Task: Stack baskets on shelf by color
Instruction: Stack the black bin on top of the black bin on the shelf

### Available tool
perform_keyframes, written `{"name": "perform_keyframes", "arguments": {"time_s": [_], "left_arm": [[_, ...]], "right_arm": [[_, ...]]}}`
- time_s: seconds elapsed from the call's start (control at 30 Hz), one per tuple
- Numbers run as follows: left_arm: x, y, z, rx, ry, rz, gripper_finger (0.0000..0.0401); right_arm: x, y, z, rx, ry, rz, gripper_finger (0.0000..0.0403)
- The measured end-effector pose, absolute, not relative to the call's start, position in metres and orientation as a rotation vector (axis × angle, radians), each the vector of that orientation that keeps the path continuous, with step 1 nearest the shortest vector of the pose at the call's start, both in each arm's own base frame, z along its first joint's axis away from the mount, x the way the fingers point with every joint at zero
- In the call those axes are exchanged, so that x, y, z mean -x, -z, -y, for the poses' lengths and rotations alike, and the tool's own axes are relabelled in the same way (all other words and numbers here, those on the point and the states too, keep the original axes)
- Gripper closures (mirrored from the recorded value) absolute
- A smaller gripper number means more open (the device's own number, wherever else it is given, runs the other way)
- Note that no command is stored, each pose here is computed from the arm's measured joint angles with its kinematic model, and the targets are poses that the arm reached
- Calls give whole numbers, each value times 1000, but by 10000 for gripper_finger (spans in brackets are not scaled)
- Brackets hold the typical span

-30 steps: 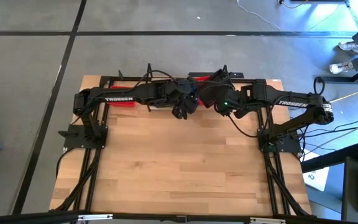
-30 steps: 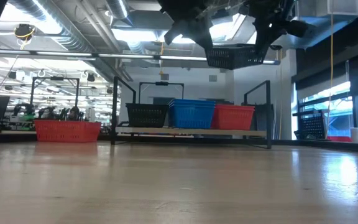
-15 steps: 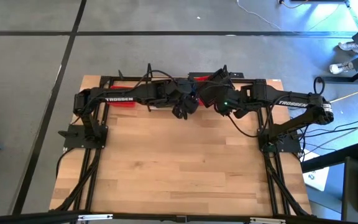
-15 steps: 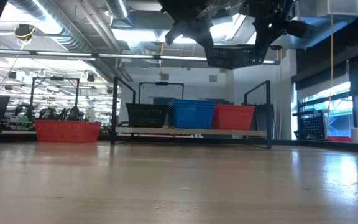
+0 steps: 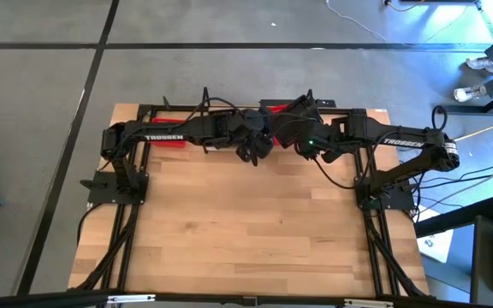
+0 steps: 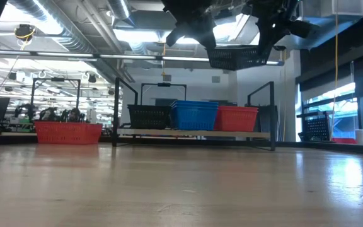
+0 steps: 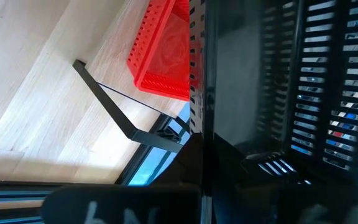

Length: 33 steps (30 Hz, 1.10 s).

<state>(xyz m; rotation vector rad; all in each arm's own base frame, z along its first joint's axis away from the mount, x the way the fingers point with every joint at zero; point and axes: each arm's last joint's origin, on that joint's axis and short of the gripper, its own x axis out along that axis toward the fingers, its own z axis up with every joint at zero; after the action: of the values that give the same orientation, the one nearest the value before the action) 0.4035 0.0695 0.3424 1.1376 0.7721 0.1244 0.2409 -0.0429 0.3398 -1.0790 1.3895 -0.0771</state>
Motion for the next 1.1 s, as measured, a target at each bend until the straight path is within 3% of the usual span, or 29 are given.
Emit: {"name": "perform_keyframes", "arguments": {"time_s": [1.1], "left_arm": [[-405, -341, -66, -1217, -79, -781, 354]], "right_arm": [[-241, -340, 43, 1078, 77, -1389, 398]]}}
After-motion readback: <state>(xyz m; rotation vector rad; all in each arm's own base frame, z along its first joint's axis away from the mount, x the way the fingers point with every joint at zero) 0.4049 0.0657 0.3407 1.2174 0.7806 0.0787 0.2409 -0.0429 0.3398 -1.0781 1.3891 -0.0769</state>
